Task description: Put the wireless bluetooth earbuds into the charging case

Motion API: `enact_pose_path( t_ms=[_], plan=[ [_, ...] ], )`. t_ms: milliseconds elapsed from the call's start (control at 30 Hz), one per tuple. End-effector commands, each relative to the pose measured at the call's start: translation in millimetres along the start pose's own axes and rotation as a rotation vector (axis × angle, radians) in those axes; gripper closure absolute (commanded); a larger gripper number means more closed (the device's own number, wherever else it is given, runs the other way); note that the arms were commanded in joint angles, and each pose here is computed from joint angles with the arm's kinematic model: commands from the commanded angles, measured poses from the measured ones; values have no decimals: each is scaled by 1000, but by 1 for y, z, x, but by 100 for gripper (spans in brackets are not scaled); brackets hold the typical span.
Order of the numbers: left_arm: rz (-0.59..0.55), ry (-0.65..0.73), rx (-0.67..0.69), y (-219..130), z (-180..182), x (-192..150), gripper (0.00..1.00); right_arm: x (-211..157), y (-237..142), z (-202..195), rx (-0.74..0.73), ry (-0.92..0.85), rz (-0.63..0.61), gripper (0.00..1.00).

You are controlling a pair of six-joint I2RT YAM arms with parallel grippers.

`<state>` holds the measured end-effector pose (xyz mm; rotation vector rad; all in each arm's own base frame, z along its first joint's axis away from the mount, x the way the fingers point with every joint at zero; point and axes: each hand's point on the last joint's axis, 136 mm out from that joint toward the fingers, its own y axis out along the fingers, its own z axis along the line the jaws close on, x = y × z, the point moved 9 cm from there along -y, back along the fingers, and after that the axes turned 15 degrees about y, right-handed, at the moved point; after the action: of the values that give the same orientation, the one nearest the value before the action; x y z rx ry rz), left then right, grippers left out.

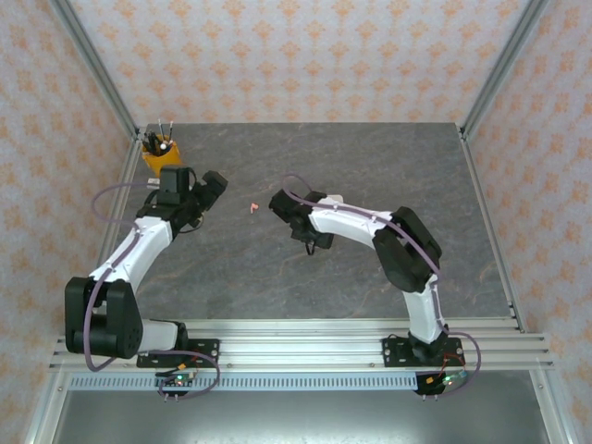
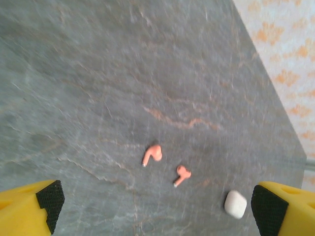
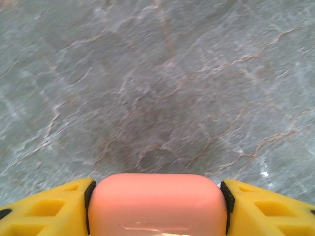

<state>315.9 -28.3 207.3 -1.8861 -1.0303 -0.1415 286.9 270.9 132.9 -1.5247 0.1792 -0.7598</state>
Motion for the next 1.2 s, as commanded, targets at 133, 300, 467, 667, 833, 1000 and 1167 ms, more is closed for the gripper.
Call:
enact_pose_path(
  t_ms=[133, 300, 467, 667, 833, 1000, 1167],
  plan=[
    [52, 117, -160, 23, -20, -47, 0, 30, -10, -9, 81, 135, -10, 39],
    [49, 147, -273, 31, -28, -80, 0, 46, -11, -12, 112, 192, 11, 39],
    [55, 212, -381, 37, -45, -110, 0, 58, -13, -11, 153, 251, 46, 39],
    [57, 267, -465, 48, -63, -135, 1, 67, -15, -8, 185, 299, 80, 39],
    [41, 268, -527, 58, -77, -148, 3, 71, -16, -5, 212, 340, 114, 39],
    [27, 259, -560, 65, -86, -159, 8, 76, -16, -4, 224, 377, 139, 40],
    [25, 265, -587, 73, -97, -165, 15, 78, -17, -2, 235, 401, 164, 40]
  ],
)
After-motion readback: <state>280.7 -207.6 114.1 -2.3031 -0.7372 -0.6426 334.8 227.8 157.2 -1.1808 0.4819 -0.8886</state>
